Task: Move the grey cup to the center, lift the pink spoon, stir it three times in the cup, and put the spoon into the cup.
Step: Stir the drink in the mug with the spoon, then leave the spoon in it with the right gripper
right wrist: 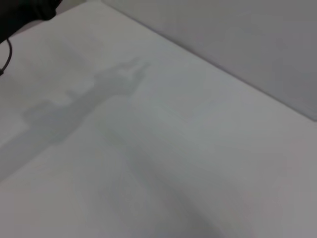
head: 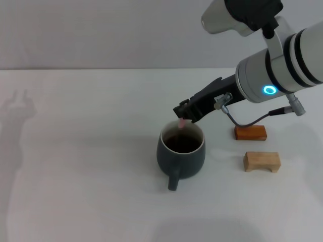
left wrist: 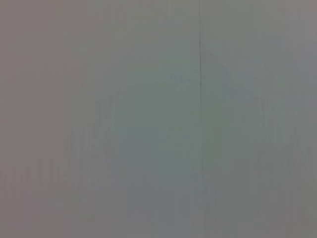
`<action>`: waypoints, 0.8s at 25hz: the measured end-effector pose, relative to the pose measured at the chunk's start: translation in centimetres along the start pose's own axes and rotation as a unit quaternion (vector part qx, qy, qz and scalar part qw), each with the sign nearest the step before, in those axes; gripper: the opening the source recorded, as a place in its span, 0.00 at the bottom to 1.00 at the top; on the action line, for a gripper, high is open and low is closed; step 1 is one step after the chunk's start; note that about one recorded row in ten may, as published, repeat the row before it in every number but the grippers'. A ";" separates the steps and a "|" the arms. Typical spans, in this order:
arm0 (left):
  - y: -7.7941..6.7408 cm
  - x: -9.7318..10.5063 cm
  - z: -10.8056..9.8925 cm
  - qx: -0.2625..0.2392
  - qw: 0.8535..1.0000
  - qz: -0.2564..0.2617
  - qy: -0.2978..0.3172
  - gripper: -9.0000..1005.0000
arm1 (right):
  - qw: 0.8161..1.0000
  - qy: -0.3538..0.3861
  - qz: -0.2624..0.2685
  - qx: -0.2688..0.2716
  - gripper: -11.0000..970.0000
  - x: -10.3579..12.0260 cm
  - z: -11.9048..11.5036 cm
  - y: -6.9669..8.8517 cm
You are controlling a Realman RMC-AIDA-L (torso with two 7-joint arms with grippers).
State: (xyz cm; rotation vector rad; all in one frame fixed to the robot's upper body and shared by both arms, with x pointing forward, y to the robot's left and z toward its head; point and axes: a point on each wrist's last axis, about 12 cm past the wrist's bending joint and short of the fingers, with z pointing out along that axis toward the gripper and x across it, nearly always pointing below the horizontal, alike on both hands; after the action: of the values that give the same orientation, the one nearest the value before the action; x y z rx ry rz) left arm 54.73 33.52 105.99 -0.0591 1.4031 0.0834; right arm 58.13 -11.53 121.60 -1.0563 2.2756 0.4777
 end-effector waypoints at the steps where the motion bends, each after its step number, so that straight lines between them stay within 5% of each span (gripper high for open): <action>1: 0.0 0.0 0.0 0.000 1.000 0.000 0.000 0.22 | 1.000 -0.002 0.001 0.003 0.14 0.0 0.0 -0.1; 8: 0.0 0.0 0.1 0.000 1.000 0.000 0.000 0.22 | 0.999 0.006 -0.009 0.040 0.14 -0.1 0.2 -0.8; 20: -0.1 0.0 0.3 0.001 1.000 0.001 0.002 0.22 | 1.000 0.001 -0.007 -0.012 0.14 -0.8 -0.3 0.7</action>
State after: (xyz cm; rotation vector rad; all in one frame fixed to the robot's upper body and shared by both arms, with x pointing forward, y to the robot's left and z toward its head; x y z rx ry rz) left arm 55.00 33.46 106.00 -0.0568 1.4074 0.0839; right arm 57.88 -10.85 122.38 -1.0844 2.2671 0.4991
